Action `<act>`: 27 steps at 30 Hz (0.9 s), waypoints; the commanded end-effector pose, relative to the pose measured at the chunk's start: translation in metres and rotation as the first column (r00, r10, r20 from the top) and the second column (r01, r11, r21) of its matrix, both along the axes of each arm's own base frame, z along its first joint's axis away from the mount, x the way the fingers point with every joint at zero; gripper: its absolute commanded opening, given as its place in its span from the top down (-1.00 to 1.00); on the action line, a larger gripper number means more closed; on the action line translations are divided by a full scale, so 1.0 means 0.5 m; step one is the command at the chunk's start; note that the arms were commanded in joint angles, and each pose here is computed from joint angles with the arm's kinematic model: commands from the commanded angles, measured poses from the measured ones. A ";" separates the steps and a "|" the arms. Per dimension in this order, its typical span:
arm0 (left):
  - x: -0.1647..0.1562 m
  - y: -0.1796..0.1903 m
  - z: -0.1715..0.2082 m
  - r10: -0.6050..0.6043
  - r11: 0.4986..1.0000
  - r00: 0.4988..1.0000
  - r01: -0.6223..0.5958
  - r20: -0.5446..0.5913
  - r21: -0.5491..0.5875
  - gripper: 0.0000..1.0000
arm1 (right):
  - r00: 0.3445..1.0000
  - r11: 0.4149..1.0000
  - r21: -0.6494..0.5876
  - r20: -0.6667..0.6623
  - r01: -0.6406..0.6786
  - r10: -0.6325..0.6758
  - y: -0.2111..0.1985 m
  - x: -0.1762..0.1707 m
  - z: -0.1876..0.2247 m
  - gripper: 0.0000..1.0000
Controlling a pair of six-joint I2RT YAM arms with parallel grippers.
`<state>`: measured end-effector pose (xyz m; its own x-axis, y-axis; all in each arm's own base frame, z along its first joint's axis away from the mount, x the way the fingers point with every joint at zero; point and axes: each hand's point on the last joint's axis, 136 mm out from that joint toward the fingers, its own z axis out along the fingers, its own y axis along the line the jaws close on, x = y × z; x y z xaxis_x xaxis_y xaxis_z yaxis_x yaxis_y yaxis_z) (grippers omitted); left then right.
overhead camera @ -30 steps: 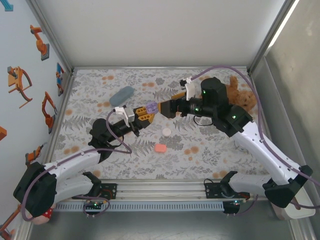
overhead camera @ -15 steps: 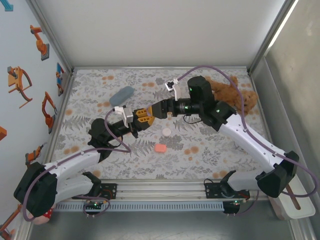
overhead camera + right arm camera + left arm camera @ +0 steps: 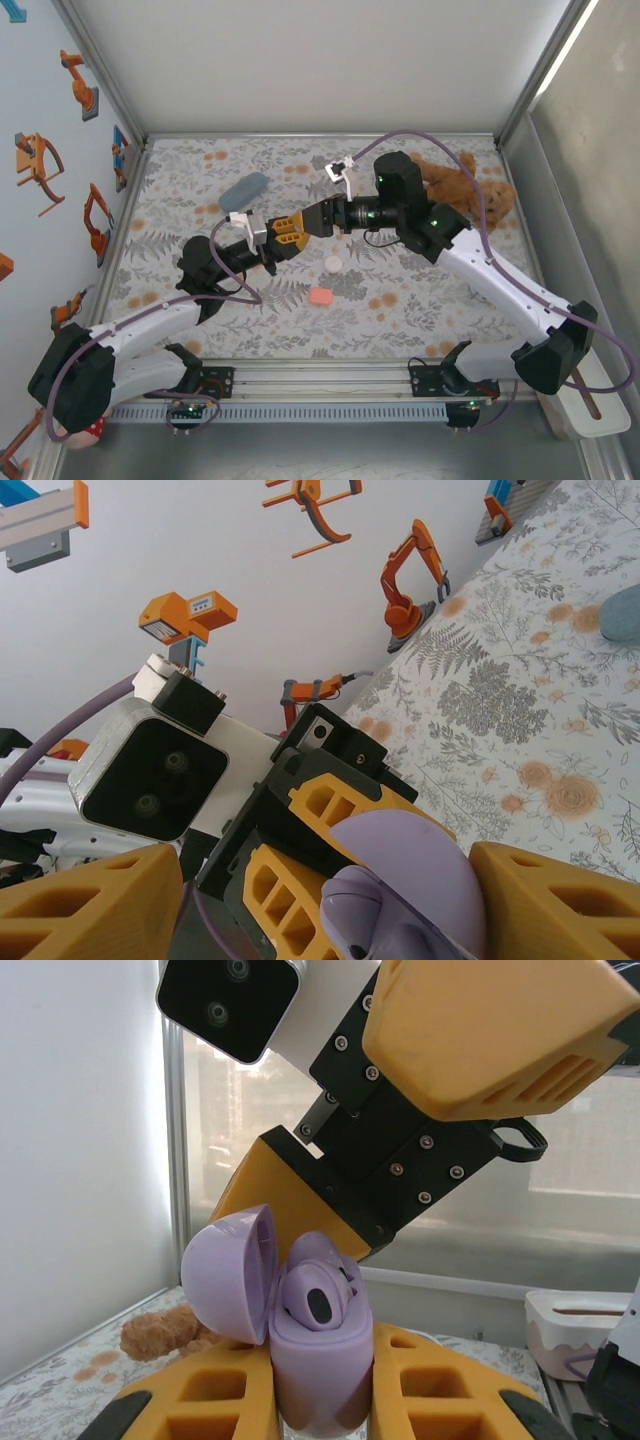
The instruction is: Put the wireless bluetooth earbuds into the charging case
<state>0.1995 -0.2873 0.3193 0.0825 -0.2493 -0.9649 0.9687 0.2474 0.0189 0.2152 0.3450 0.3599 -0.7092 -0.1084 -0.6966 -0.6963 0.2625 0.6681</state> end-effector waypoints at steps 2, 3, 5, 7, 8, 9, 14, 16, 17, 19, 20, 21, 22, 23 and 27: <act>0.010 0.002 0.017 0.017 1.000 1.000 -0.017 -0.003 -0.011 1.00 | 0.996 0.998 0.059 0.082 -0.029 0.024 -0.007 -0.024 0.065 -0.46; 0.011 0.003 0.016 0.020 1.000 1.000 -0.020 -0.005 -0.009 1.00 | 0.996 0.998 0.060 0.087 -0.029 0.023 -0.010 -0.026 0.066 -0.46; 0.012 0.002 0.013 0.024 1.000 1.000 -0.024 -0.007 -0.003 1.00 | 0.995 0.998 0.061 0.097 -0.025 0.019 -0.014 -0.028 0.070 -0.46; 0.013 0.003 0.014 0.027 1.000 1.000 -0.027 -0.007 -0.002 1.00 | 0.994 0.998 0.065 0.106 -0.021 0.014 -0.018 -0.030 0.073 -0.45; 0.013 0.003 0.015 0.027 1.000 1.000 -0.027 -0.007 -0.002 1.00 | 0.994 0.998 0.065 0.110 -0.021 0.014 -0.020 -0.033 0.073 -0.45; 0.015 0.003 0.014 0.029 1.000 1.000 -0.029 -0.009 0.000 1.00 | 0.993 0.998 0.065 0.114 -0.019 0.012 -0.022 -0.033 0.073 -0.45; 0.013 0.003 0.018 0.026 1.000 1.000 -0.026 -0.006 -0.004 1.00 | 0.993 0.998 0.060 0.120 -0.009 0.002 -0.028 -0.035 0.068 -0.45; 0.012 0.003 0.020 0.025 1.000 1.000 -0.025 -0.004 -0.004 1.00 | 0.992 0.999 0.046 0.124 0.004 -0.009 -0.031 -0.033 0.063 -0.45; 0.012 0.003 0.021 0.025 1.000 1.000 -0.025 -0.003 -0.005 1.00 | 0.992 0.999 0.033 0.128 0.016 -0.020 -0.034 -0.030 0.059 -0.45; 0.011 0.004 0.020 0.026 1.000 1.000 -0.026 -0.006 -0.004 1.00 | 0.988 0.999 0.015 0.147 0.041 -0.043 -0.043 -0.026 0.059 -0.45; 0.011 0.004 0.020 0.026 1.000 1.000 -0.026 -0.008 -0.002 1.00 | 0.986 0.998 0.004 0.158 0.059 -0.059 -0.048 -0.023 0.060 -0.46; 0.011 0.004 0.018 0.025 1.000 1.000 -0.025 -0.014 0.001 1.00 | 0.983 0.997 -0.003 0.170 0.075 -0.073 -0.054 -0.021 0.061 -0.46; 0.010 0.004 0.015 0.025 1.000 0.999 -0.025 -0.019 0.007 1.00 | 0.978 0.996 -0.007 0.189 0.091 -0.088 -0.060 -0.019 0.064 -0.46; 0.010 0.006 0.013 0.027 1.000 0.999 -0.026 -0.031 0.011 1.00 | 0.974 0.994 -0.012 0.201 0.108 -0.103 -0.066 -0.017 0.065 -0.46; 0.005 0.011 -0.003 0.032 0.999 0.998 -0.030 -0.058 0.032 1.00 | 0.958 0.986 -0.033 0.245 0.161 -0.148 -0.086 -0.010 0.061 -0.50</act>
<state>0.2057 -0.2860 0.3055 0.0149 -0.1985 -0.9800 0.9604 0.2757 -0.0413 0.2111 0.3141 0.3785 -0.5978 -0.0691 -0.7987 -0.7591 0.3690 0.5363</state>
